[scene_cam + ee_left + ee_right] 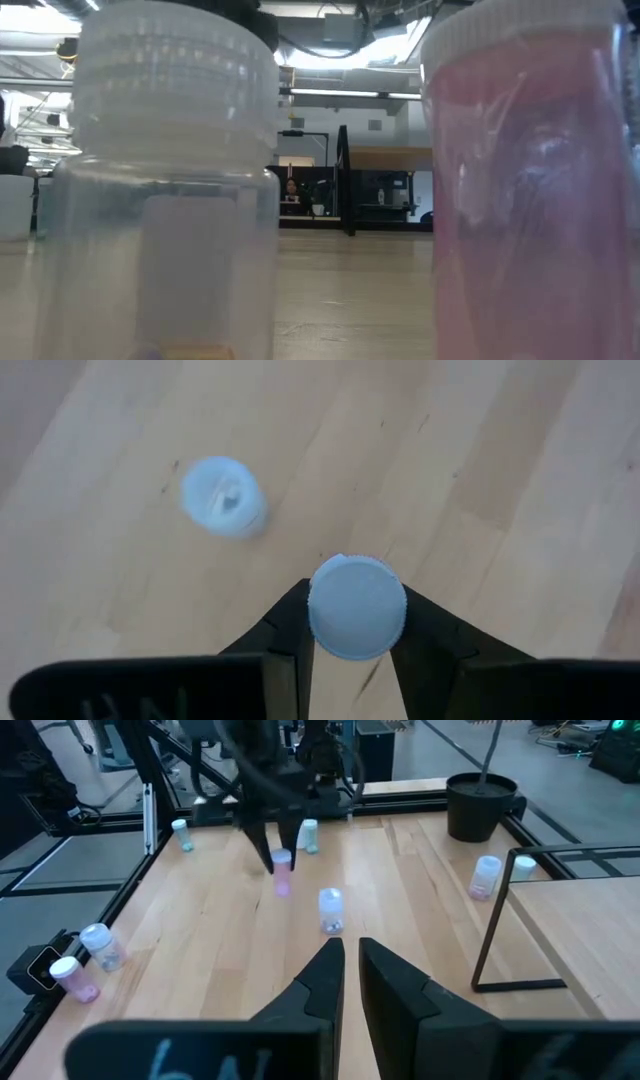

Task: Pick and place medicine bottles onto shelf by color
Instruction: Put the top left pink pill bottle on the shelf

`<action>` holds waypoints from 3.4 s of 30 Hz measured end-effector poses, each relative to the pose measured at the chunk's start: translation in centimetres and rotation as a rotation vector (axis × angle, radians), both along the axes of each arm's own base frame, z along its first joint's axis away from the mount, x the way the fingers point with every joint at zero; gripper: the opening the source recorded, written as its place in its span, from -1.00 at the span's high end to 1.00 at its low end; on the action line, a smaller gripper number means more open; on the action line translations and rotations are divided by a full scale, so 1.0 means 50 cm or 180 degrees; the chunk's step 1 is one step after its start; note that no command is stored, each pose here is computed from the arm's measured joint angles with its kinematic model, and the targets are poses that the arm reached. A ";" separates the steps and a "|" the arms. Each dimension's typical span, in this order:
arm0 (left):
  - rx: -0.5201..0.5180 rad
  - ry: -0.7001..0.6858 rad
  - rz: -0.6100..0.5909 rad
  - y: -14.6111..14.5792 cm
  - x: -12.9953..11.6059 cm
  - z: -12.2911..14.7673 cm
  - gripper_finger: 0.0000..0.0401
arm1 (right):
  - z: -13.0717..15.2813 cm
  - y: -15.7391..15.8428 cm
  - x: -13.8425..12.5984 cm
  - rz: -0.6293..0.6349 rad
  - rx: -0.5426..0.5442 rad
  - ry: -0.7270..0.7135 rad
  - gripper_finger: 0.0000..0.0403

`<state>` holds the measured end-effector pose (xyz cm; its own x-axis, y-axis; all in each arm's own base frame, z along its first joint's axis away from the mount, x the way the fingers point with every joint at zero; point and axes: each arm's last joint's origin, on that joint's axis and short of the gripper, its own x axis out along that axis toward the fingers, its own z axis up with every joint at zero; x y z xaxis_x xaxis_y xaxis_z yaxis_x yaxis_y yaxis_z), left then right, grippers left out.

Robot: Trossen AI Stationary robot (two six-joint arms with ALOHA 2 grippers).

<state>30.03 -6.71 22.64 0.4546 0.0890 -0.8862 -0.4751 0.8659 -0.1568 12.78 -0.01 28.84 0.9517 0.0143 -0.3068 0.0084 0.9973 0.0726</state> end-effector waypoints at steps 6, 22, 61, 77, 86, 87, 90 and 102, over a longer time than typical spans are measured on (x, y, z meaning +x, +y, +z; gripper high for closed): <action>0.0066 -0.0203 -0.0073 0.029 -0.013 0.052 0.55 | 0.000 0.000 0.000 0.0000 0.0000 0.0000 0.80; 0.0616 -0.0598 -0.0317 0.126 0.011 0.263 0.55 | 0.000 0.000 0.000 0.0000 -0.0001 -0.0001 0.80; 0.0660 -0.0957 -0.0733 0.222 0.142 0.278 0.55 | 0.002 0.000 0.001 0.0001 -0.0001 -0.0037 0.80; 0.0668 -0.0958 -0.0719 0.222 0.142 0.279 0.55 | 0.009 -0.003 0.028 -0.0189 0.0072 -0.0193 0.78; 0.0662 -0.0961 -0.0732 0.222 0.142 0.279 0.55 | 0.007 -0.008 0.066 -0.0473 0.0142 -0.0281 0.35; 0.0662 -0.0961 -0.0732 0.222 0.142 0.279 0.55 | 0.009 -0.008 0.069 -0.0470 0.0139 -0.0326 0.30; 0.0663 -0.0962 -0.0735 0.222 0.142 0.279 0.55 | 0.013 -0.008 0.078 -0.0467 0.0141 -0.0429 0.15; 0.0748 -0.1010 -0.0957 0.203 0.146 0.281 0.55 | 0.004 -0.005 0.142 -0.0296 0.0189 -0.0613 0.00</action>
<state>37.35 3.46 36.69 0.7350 0.0934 -0.6716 -0.1594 0.9865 -0.0372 19.90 -0.26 29.04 0.9907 -0.0637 -0.1203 0.0804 0.9868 0.1403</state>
